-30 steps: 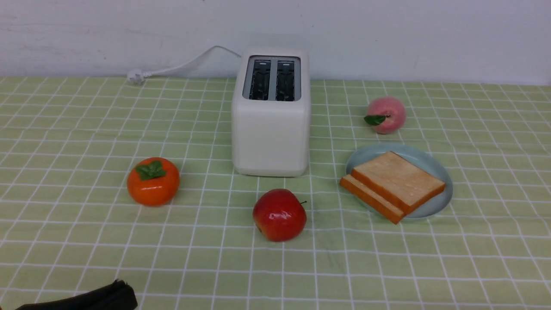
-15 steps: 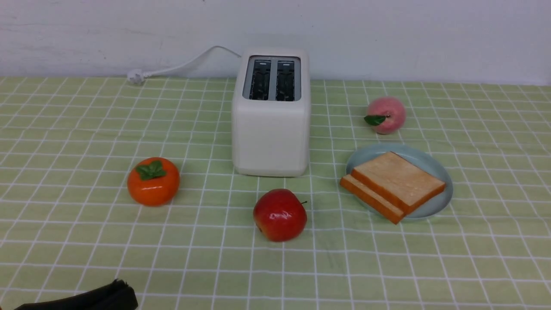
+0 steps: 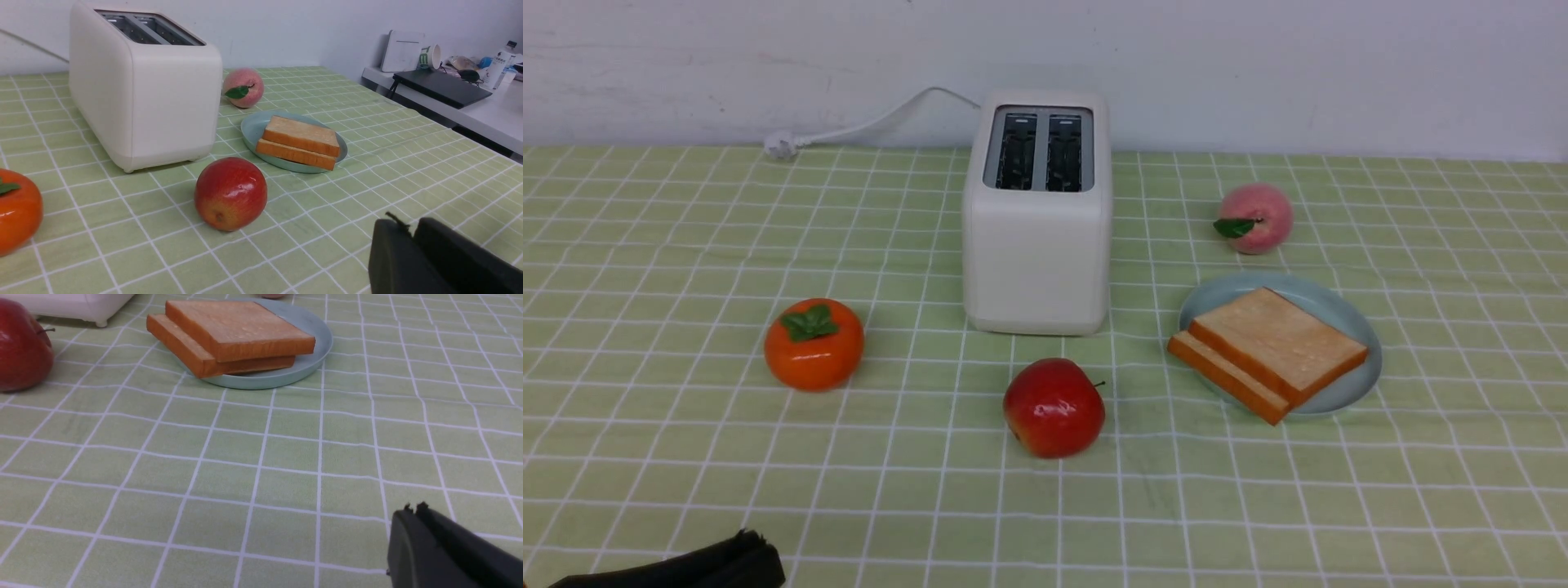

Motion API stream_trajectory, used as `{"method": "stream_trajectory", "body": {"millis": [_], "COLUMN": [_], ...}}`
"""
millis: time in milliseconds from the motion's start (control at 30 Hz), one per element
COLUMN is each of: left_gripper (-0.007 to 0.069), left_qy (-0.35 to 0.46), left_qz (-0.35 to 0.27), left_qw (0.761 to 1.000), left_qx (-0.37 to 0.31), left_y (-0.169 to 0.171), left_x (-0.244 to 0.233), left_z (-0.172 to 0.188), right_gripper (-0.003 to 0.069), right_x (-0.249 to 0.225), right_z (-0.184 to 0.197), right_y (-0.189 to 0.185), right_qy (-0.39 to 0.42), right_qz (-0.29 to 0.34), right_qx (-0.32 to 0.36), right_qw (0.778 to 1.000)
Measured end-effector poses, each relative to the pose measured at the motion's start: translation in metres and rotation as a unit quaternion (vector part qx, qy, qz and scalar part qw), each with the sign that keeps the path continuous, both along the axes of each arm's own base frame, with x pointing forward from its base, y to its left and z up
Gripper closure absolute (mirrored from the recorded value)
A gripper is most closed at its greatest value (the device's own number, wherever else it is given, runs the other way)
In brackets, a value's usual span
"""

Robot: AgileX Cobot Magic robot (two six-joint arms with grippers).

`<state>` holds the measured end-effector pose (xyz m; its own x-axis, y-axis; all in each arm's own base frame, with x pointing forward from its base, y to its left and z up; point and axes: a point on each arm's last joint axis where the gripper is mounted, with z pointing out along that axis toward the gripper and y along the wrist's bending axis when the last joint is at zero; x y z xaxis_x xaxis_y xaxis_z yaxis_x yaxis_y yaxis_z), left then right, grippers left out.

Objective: Take toasted bread from bread machine on green coffee tablecloth place on plate.

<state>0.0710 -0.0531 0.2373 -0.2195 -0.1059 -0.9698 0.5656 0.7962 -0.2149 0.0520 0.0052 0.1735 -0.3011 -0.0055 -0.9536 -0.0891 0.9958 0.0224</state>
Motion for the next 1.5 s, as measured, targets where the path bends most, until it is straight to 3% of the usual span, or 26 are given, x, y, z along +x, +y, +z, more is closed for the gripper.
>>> {"method": "stream_trajectory", "body": {"millis": [167,300,600,933,1133,1333,1500], "left_gripper": [0.0561,0.0638,0.0638,0.0638,0.0638,0.0638,0.0638], "left_qy": [0.004,0.006,0.011,-0.039,-0.036,-0.060,-0.081], "left_qz": [0.012,0.013,0.019,-0.014,-0.015,0.061,0.176], "left_qw": [1.000,1.000,0.999,0.999,0.999,0.996,0.981], "left_qx": [-0.001,-0.005,-0.031,0.025,0.024,0.027,0.023], "left_y": [0.002,0.002,0.002,-0.002,-0.002,0.012,0.035], "left_x": [0.001,0.001,0.002,-0.001,-0.001,0.002,-0.008], "left_z": [0.000,0.000,0.002,0.003,0.002,0.006,0.003], "right_gripper": [0.0669,0.0662,0.0657,0.0650,0.0645,0.0643,0.0638], "right_x": [0.000,0.000,0.000,0.000,0.000,0.000,0.000], "right_z": [0.000,0.000,0.000,0.000,0.000,0.000,0.000], "right_y": [0.000,0.000,0.000,0.000,0.000,0.000,0.000], "right_qy": [0.001,0.001,0.001,0.001,0.001,0.001,0.001], "right_qz": [0.000,0.000,0.000,0.000,0.000,0.000,0.000], "right_qx": [0.000,0.000,0.000,0.000,0.000,0.000,0.000], "right_qw": [1.000,1.000,1.000,1.000,1.000,1.000,1.000]}}
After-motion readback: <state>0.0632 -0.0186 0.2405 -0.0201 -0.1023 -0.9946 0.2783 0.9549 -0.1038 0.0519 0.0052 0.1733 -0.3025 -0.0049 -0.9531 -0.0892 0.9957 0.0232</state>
